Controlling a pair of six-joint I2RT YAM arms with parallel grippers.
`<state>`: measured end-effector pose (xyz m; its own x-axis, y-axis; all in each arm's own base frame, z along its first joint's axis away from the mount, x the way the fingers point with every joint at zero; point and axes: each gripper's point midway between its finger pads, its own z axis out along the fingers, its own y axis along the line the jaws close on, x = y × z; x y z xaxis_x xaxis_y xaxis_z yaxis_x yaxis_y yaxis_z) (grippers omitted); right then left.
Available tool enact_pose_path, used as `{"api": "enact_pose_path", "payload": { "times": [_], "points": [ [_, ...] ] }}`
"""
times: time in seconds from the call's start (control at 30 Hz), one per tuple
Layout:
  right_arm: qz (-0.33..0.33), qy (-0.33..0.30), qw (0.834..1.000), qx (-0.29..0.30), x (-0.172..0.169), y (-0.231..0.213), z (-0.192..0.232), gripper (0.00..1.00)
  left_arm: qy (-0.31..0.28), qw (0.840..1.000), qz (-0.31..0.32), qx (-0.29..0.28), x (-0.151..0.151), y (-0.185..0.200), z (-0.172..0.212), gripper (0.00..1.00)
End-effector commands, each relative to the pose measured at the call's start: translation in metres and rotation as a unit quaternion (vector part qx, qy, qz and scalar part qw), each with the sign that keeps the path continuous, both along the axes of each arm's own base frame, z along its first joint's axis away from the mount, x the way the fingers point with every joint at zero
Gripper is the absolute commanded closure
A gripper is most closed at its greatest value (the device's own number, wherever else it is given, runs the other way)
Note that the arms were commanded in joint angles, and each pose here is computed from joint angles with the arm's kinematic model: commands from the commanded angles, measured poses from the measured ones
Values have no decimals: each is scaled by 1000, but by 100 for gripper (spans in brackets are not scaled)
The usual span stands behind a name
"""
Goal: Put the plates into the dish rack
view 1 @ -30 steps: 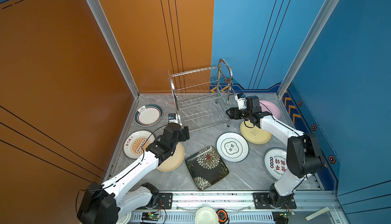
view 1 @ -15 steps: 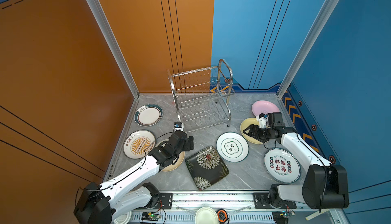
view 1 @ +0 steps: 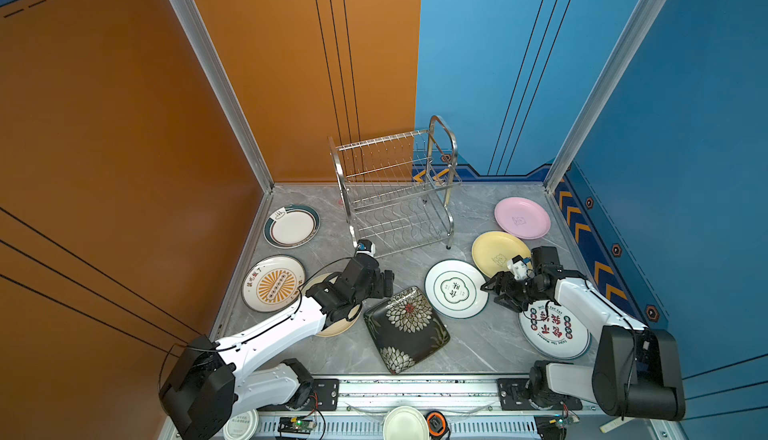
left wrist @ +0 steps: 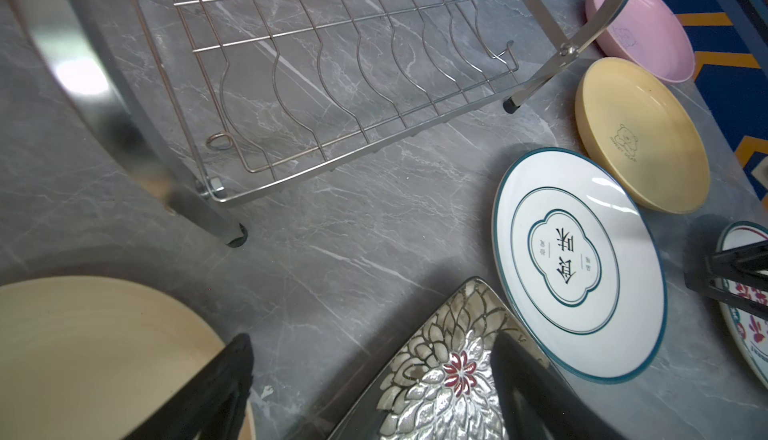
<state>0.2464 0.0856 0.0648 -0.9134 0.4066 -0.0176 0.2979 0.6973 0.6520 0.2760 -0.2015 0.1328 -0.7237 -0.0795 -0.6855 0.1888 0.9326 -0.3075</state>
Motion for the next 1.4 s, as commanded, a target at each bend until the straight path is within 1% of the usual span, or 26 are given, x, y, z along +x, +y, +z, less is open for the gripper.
{"api": "enact_pose_path", "payload": {
  "times": [0.0,0.13,0.33,0.67,1.07,1.37],
  "points": [
    [-18,8,1000,16,0,1,-9,36,-5,999,-21,-33,1,-16,11,9],
    [-33,-1,999,18,4,-2,-17,37,1,998,-31,-52,0,-21,12,9],
    [-48,-10,999,23,9,-5,-26,40,2,997,-25,-67,0,-18,13,9],
    [-57,-13,997,43,7,-1,-36,49,5,997,-23,-72,1,-15,13,9],
    [-64,-15,997,39,6,-2,-46,55,8,997,-26,-78,1,-16,13,9],
    [-55,-12,998,33,5,2,-52,60,9,997,-26,-79,0,-16,12,9]
  ]
}}
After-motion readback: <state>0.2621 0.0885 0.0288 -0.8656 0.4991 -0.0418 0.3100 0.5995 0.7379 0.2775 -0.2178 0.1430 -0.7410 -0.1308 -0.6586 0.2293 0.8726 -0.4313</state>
